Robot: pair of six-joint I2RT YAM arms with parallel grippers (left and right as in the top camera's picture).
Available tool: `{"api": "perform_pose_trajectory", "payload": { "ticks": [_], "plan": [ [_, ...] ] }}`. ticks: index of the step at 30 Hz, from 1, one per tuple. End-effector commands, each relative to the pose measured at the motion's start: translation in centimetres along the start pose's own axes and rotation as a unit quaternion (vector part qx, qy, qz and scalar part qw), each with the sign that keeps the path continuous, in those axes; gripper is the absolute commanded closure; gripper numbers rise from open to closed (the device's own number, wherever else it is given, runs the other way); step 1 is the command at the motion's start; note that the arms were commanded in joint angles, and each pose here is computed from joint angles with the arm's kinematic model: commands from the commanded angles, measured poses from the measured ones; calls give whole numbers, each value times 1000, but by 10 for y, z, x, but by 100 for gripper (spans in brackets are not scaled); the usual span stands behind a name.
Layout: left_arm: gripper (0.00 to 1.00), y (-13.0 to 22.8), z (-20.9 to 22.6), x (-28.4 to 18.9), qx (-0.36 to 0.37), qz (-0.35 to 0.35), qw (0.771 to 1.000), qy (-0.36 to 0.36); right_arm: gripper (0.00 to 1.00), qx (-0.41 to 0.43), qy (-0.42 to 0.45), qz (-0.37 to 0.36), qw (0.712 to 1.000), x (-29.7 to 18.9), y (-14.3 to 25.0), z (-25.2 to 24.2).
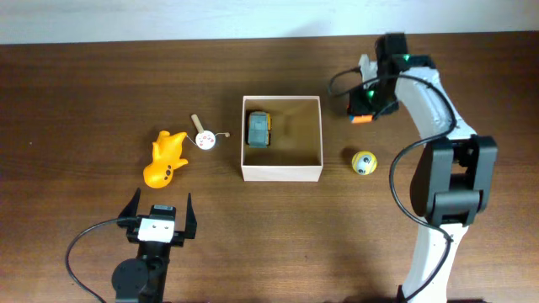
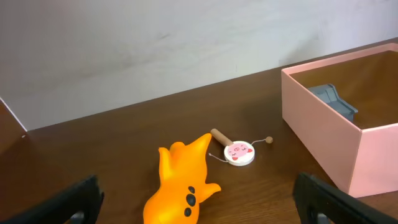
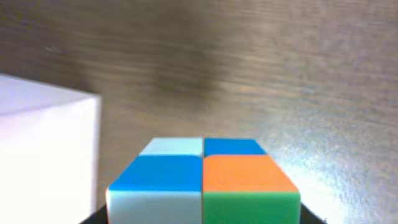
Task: Pack container
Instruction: 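Lift the cube with the right gripper and carry it toward the box, then lower the colour cube into the box beside the truck with the right gripper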
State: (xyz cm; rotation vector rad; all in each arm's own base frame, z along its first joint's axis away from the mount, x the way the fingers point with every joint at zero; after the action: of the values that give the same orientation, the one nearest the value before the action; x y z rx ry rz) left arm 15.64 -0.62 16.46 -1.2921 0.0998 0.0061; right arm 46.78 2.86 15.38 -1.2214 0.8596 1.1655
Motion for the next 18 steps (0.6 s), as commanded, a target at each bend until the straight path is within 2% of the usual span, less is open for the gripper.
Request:
{"api": "perform_pose_trajectory", "payload": {
  "ticks": [1,8,18],
  "plan": [
    [1,1,1,0,7,2,1000,-3,55,0,-63,-24,998,-31,-15,15],
    [1,1,1,0,7,2,1000,-3,55,-11,-166,-19,986,-71,-18,43],
    [1,1,1,0,8,2,1000,-3,56,-71,-212,21,974,-68,-3,104]
  ]
}}
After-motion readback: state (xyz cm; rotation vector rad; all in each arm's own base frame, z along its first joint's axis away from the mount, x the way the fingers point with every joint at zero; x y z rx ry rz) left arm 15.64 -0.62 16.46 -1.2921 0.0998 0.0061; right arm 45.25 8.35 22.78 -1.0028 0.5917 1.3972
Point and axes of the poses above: each gripper's point midway between its finger pads, its own x axis out along the fingers, its own z axis along the line the jaws close on, y = z × x, the point moved 9 cm from there along -x, back along the fingers, and after that the axes turned 3 degrees about x, right-handed, at the moved point
